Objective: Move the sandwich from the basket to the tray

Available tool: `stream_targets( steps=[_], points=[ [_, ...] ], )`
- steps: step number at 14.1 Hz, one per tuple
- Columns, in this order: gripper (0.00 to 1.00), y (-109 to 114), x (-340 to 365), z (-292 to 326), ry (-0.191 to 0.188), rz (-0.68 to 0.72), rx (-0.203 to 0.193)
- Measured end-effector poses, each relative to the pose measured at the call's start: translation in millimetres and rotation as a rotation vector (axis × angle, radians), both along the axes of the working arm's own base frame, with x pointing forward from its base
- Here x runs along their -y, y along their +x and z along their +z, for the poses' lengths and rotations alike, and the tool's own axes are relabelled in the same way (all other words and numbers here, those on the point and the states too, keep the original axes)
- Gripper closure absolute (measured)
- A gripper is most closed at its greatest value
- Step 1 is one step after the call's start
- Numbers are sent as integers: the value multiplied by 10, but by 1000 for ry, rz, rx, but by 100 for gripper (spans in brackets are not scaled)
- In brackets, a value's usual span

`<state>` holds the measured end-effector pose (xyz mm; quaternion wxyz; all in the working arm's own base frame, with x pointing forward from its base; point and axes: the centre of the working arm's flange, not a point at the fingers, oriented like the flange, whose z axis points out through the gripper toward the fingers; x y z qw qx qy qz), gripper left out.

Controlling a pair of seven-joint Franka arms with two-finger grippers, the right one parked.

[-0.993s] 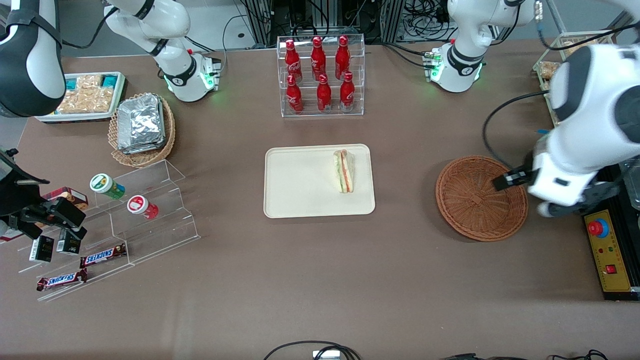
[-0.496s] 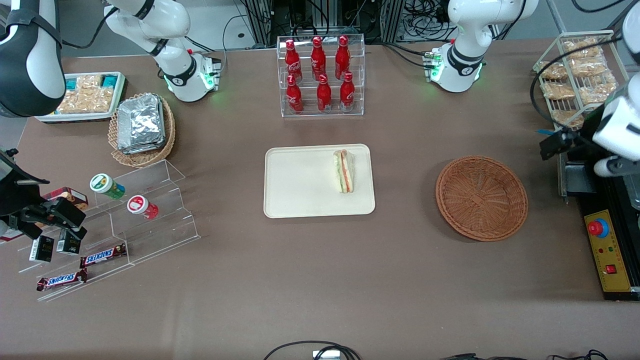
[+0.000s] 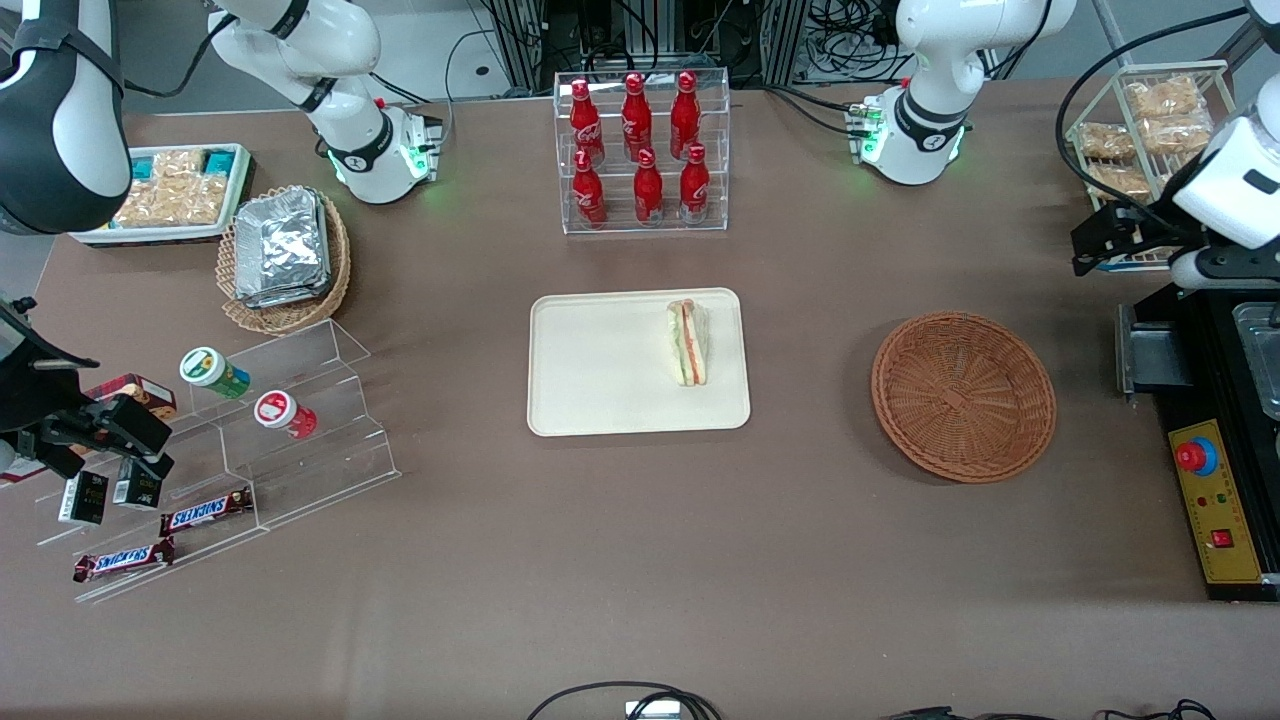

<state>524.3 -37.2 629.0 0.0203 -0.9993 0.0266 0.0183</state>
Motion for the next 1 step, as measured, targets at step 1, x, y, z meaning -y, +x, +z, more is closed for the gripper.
stream_targets(
  steps=[1],
  points=[
    [0,-3,38,-11,-7,-6,-3]
  ],
)
